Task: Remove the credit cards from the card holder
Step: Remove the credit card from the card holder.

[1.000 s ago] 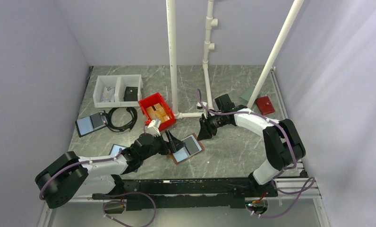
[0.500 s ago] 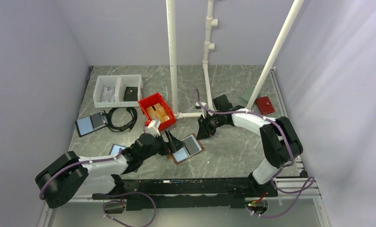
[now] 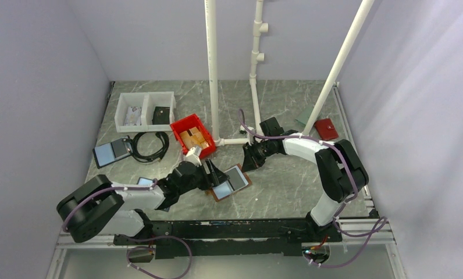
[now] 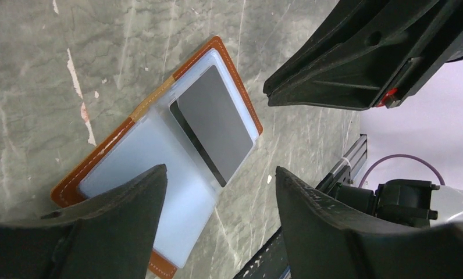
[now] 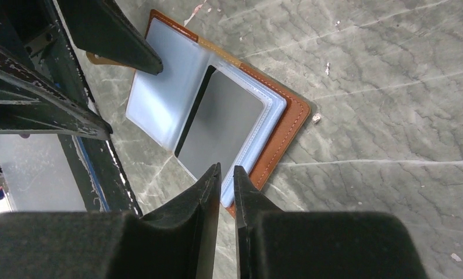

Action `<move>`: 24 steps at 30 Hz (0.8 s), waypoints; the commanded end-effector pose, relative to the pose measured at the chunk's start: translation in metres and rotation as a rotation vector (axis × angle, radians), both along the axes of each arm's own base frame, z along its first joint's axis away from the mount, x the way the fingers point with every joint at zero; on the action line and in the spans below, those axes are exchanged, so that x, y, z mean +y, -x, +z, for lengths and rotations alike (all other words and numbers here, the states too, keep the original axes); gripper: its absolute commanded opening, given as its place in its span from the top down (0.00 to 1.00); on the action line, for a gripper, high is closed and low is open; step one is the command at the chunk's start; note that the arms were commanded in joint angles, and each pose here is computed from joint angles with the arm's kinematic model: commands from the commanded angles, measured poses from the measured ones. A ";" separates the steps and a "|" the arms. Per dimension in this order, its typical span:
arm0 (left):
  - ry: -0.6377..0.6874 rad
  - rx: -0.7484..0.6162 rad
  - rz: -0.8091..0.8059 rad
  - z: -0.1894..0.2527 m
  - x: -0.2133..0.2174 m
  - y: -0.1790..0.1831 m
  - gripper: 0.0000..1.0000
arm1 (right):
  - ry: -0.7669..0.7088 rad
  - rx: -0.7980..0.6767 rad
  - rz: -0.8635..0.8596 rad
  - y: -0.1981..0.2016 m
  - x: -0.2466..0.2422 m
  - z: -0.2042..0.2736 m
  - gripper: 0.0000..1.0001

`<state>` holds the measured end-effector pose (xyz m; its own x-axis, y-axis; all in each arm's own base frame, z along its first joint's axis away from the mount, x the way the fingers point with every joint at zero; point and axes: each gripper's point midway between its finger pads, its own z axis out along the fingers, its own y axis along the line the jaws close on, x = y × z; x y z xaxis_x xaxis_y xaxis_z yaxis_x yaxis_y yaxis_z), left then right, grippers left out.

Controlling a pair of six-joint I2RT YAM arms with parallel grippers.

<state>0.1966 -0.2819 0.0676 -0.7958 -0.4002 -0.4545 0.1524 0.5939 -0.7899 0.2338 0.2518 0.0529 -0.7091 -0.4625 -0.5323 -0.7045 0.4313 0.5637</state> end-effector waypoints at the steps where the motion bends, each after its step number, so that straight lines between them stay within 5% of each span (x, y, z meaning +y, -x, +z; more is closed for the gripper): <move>1: 0.088 -0.037 -0.016 0.025 -0.022 -0.012 0.30 | -0.014 -0.029 -0.018 -0.015 0.008 0.007 0.84; 24: 0.036 0.083 -0.004 -0.007 -0.026 -0.011 0.51 | -0.031 0.084 -0.005 -0.005 0.015 -0.005 0.88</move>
<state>0.2042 -0.2980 0.0514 -0.8343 -0.3958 -0.3837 0.0744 0.6088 -0.7898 0.2325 0.2559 0.0346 -0.7675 -0.4551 -0.4514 -0.6366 0.4582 0.6203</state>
